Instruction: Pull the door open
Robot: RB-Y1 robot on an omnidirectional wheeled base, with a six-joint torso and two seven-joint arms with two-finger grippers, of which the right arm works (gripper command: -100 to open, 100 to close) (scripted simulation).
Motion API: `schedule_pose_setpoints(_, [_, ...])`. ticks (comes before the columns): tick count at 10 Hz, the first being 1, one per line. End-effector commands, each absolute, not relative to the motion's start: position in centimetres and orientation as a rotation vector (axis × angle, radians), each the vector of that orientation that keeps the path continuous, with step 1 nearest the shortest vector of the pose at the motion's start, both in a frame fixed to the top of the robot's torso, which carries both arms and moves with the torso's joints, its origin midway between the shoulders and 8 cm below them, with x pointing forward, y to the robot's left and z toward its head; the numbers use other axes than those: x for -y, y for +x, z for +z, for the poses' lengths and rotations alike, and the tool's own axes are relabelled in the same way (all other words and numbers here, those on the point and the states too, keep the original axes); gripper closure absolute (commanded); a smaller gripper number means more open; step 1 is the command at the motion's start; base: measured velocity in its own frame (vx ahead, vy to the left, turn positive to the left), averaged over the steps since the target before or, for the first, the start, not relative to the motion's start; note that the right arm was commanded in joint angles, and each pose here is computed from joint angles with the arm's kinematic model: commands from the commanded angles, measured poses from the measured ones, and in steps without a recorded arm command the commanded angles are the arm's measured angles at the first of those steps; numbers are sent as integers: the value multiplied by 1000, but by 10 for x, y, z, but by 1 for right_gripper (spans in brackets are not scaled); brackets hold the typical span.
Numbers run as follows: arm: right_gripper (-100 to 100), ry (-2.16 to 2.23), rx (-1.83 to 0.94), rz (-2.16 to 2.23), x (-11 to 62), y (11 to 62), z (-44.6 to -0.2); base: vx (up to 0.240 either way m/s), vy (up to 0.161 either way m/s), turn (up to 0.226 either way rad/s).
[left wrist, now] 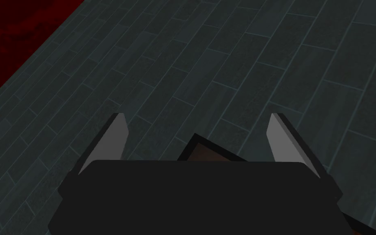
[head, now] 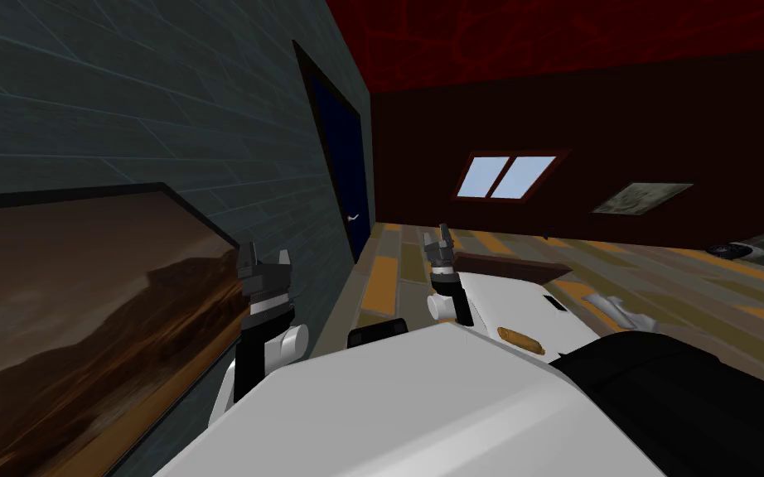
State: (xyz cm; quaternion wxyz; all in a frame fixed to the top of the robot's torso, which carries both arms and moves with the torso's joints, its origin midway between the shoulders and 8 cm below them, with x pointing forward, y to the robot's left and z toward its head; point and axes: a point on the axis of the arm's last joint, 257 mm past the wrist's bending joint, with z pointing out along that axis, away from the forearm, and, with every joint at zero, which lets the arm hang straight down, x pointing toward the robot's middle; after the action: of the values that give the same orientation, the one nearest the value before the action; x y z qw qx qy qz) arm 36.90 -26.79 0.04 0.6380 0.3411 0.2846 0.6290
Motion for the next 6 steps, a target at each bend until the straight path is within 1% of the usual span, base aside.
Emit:
schedule_pose_setpoints(1, [-100,782,-665,1438,267,374,-7,63,-13,137])
schedule_pose_setpoints(2, [-100,786,-676,1440,266,378,-14,134,-37,178])
schedule_pose_setpoints(4, [-100,793,-694,1442,264,384,-24,142,-47,120])
schedule_pose_setpoints(6, [-100,802,-716,1444,263,392,-37,145,-52,164])
